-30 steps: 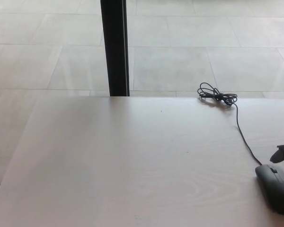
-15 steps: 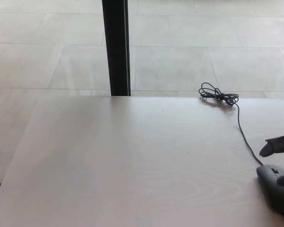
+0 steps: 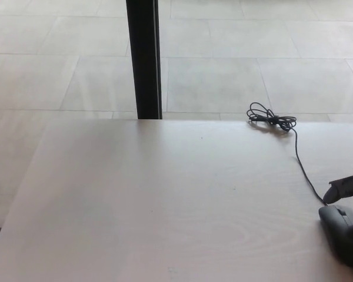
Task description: The robot uses its right fingers to click on the left button of the black mouse placed on the table.
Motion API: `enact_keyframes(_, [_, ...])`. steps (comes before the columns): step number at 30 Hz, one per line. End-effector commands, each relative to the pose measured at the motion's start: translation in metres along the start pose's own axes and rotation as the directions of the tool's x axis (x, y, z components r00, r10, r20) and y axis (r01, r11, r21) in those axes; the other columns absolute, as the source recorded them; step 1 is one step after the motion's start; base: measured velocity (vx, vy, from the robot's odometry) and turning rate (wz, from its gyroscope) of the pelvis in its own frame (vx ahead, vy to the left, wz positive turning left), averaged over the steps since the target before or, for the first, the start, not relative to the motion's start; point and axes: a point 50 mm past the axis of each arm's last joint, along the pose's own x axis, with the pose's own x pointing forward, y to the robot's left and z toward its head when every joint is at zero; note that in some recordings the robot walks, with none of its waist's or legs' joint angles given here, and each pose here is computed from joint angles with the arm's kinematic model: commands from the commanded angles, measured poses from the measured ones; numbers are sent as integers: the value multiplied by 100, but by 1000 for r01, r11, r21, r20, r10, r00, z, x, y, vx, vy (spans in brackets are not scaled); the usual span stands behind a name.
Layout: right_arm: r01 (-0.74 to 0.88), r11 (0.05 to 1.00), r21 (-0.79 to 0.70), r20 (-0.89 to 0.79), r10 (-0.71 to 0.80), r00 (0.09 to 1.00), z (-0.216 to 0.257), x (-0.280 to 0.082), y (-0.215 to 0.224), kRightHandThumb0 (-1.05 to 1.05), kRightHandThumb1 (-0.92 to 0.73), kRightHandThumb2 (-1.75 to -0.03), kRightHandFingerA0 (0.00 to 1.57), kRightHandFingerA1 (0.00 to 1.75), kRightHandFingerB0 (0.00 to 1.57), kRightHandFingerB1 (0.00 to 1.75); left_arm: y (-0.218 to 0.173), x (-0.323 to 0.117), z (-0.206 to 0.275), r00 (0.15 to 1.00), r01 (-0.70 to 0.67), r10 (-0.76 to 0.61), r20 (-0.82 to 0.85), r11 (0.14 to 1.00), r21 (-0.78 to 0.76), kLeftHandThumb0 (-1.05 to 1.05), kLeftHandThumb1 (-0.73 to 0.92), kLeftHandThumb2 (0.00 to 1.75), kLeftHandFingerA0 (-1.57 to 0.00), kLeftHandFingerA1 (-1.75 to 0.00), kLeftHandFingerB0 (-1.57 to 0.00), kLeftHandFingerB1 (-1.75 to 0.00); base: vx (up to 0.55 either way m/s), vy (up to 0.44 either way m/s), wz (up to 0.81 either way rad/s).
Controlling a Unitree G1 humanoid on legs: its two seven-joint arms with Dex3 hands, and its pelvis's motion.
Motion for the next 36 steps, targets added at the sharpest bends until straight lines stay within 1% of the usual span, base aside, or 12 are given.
enact_keyframes(1, [12,1000,-8,12,-11,1000,0,3,-3,-12,-54,-65,79,164,67,46,3,1,2,1000,-10,10,14,1000,-26,-16,75,62,-66,-56,-62,-48,0,0,0])
enact_keyframes(3, [-6,1000,8,7,6,1000,2,4,-3,-13,-56,-64,79,163,65,47,3,0,2,1000,-8,8,3,1000,3,-8,81,64,-65,-53,-62,-46,0,0,0])
enact_keyframes(5, [-10,1000,2,12,10,1000,4,5,0,-14,-56,-63,79,157,67,50,3,-1,2,1000,-4,5,20,999,-34,-18,76,63,-65,-55,-64,-49,0,0,0])
enact_keyframes(7, [-24,1000,0,6,24,1000,4,5,2,-15,-57,-65,78,152,67,50,5,-1,2,1000,-6,6,16,999,-35,-17,76,62,-64,-52,-61,-47,0,0,0])
enact_keyframes(19, [-27,1000,0,4,27,1000,2,6,4,-15,-56,-68,79,151,67,50,4,1,3,1000,-10,10,9,999,-51,-20,75,62,-66,-54,-61,-47,0,0,0])
enact_keyframes(21, [-66,998,5,-43,66,997,-5,7,9,-14,-54,-63,81,120,65,52,3,-2,2,999,5,-4,33,999,-40,-9,79,63,-64,-56,-60,-48,0,0,0])
enact_keyframes(22, [-70,998,7,-49,70,996,-7,7,10,-14,-54,-63,81,120,65,52,3,-2,2,999,6,-5,34,999,-45,-9,79,63,-64,-56,-60,-48,0,0,0])
enact_keyframes(23, [-69,997,24,-86,71,994,-14,4,15,-13,-54,-60,81,131,66,53,2,-3,3,999,13,-11,39,998,-54,-12,78,63,-65,-57,-59,-47,0,0,0])
enact_keyframes(28, [-92,995,46,-121,97,988,-20,5,17,-20,-54,-66,86,135,64,55,2,-1,4,1000,11,-8,29,997,-76,-16,75,62,-64,-56,-60,-48,0,0,0])
enact_keyframes(30, [-101,994,39,-116,105,988,-17,6,17,-15,-56,-60,84,141,66,51,3,-2,3,999,6,-6,38,1000,-10,-11,78,63,-65,-54,-59,-46,0,0,0])
enact_keyframes(32, [-113,993,42,-120,118,986,-16,7,19,-13,-56,-58,80,133,66,50,3,-3,2,999,9,-7,39,999,-48,-11,77,63,-64,-55,-59,-48,0,0,0])
enact_keyframes(36, [-109,993,49,-118,114,986,-14,7,24,-14,-56,-59,80,142,65,52,4,-3,1,999,9,-7,31,998,-54,-12,78,63,-64,-55,-60,-48,0,0,0])
